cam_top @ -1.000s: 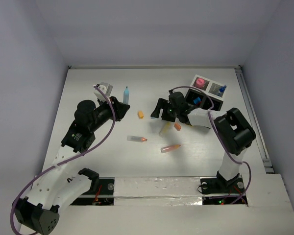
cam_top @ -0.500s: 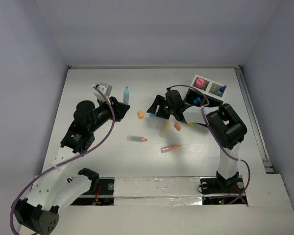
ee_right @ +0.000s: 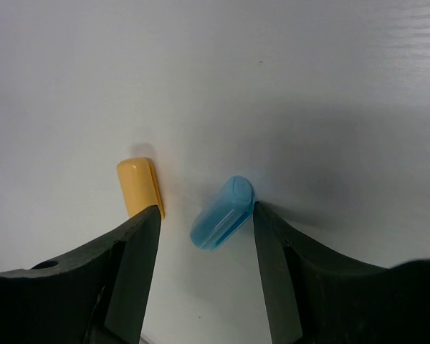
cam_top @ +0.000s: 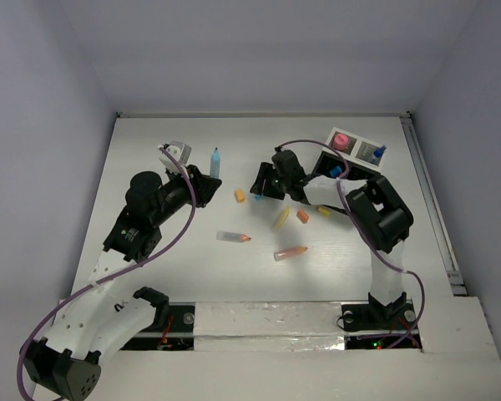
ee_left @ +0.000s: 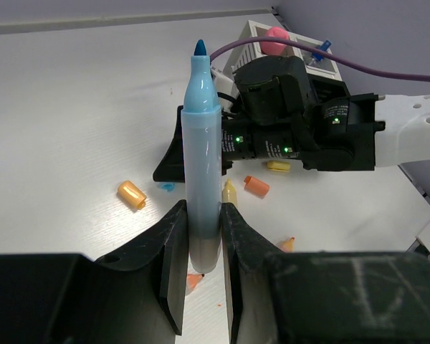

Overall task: Sort the stationery into containers
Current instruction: Close the pen cap on the pen.

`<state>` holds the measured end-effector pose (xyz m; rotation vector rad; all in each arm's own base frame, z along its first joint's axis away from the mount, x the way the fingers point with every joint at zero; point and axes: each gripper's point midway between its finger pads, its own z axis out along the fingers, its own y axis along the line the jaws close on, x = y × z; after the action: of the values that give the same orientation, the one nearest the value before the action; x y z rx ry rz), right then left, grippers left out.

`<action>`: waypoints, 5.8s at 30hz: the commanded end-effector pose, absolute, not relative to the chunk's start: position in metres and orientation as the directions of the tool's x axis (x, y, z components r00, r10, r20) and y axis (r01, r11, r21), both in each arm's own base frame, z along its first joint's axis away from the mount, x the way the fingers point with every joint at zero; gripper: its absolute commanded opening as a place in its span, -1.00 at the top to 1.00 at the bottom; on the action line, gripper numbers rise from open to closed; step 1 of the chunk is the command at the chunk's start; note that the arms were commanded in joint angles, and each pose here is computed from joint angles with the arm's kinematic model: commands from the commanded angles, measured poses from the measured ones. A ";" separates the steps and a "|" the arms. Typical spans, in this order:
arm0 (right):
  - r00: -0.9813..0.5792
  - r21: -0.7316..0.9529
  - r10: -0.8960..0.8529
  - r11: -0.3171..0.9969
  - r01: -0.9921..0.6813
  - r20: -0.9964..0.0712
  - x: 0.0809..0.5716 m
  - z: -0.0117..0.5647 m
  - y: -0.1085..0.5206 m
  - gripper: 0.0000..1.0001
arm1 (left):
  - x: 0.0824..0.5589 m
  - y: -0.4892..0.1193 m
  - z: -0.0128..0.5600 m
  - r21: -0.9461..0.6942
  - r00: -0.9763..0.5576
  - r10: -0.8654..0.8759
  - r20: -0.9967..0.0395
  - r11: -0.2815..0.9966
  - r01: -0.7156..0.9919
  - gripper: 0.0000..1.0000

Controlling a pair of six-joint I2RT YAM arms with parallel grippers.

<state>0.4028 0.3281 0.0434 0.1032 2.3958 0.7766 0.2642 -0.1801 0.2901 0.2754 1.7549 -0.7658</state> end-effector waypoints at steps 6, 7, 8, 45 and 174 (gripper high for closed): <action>-0.829 0.402 0.117 0.905 -0.137 -0.547 0.392 0.025 0.332 -0.16 | 0.262 -0.181 0.310 -0.332 -0.270 -0.210 -0.940 0.745 0.578 1.00; -0.824 0.388 0.119 0.913 -0.129 -0.554 0.394 0.024 0.329 -0.15 | 0.262 -0.181 0.310 -0.333 -0.271 -0.209 -0.940 0.745 0.578 1.00; -0.823 0.383 0.118 0.915 -0.128 -0.556 0.394 0.024 0.328 -0.15 | 0.261 -0.181 0.311 -0.331 -0.268 -0.209 -0.940 0.744 0.580 1.00; -0.484 0.472 0.295 0.829 -0.299 -0.824 0.404 0.202 0.315 1.00 | 0.254 -0.219 0.283 -0.388 -0.389 -0.141 -0.910 0.619 0.683 1.00; -0.361 0.573 0.687 0.099 -0.813 -0.631 0.270 0.402 0.316 1.00 | 0.210 -0.265 0.331 -0.608 -0.565 -0.285 -0.775 0.088 0.789 1.00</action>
<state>0.2869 0.3152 0.3871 -0.0941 1.2371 1.5173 0.2145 -0.2668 0.3138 0.4811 1.6225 -1.6110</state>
